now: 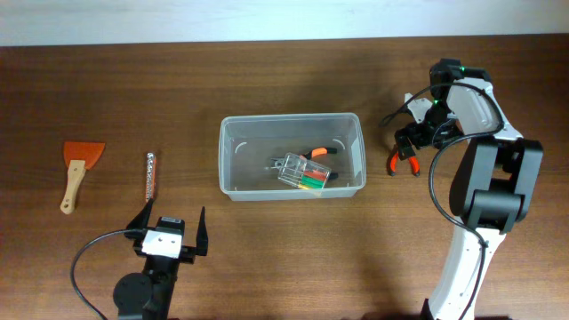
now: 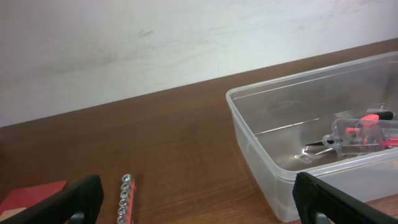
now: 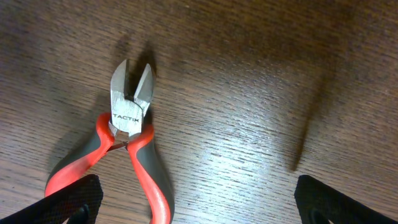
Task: Pack container
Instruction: 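Lower the right gripper and grasp the red-black cutters at the jaws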
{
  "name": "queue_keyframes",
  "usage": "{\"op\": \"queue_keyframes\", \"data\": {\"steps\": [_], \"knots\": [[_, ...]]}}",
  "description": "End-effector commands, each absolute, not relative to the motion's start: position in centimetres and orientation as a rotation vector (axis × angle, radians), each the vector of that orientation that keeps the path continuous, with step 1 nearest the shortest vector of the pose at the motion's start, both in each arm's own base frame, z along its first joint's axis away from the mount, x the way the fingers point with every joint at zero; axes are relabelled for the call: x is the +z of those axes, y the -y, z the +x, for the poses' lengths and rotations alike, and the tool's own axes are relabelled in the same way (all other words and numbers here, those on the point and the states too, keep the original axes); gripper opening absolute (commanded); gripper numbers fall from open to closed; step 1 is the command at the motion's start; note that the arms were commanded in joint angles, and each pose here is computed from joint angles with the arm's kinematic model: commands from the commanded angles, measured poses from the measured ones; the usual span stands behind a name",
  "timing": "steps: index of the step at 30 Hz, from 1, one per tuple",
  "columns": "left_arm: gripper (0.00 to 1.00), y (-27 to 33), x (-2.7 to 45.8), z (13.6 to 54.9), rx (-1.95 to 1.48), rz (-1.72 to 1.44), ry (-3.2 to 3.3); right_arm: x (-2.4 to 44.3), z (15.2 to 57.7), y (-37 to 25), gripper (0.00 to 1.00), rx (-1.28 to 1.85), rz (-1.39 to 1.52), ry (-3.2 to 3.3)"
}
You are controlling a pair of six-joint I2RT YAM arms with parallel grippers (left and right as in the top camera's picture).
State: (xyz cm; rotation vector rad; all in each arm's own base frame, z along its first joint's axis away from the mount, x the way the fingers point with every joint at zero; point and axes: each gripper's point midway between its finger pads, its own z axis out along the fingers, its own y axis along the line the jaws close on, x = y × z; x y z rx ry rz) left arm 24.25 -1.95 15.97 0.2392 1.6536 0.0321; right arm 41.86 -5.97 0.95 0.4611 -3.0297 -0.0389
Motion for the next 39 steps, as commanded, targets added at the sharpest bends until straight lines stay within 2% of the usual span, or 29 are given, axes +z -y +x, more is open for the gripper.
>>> {"op": "queue_keyframes", "data": {"steps": [1,10,39], "knots": [[0.99,1.7,15.9,24.3,0.036,0.222,-1.653,0.3,41.5,6.1,0.99,-0.025,0.45,3.009],[0.99,1.7,15.9,24.3,0.036,0.222,-1.653,-1.0,40.4,5.9,0.99,-0.041,0.445,2.984],[0.99,1.7,15.9,24.3,0.036,0.222,-1.653,-1.2,41.5,5.8,0.99,-0.042,0.45,3.03]]}}
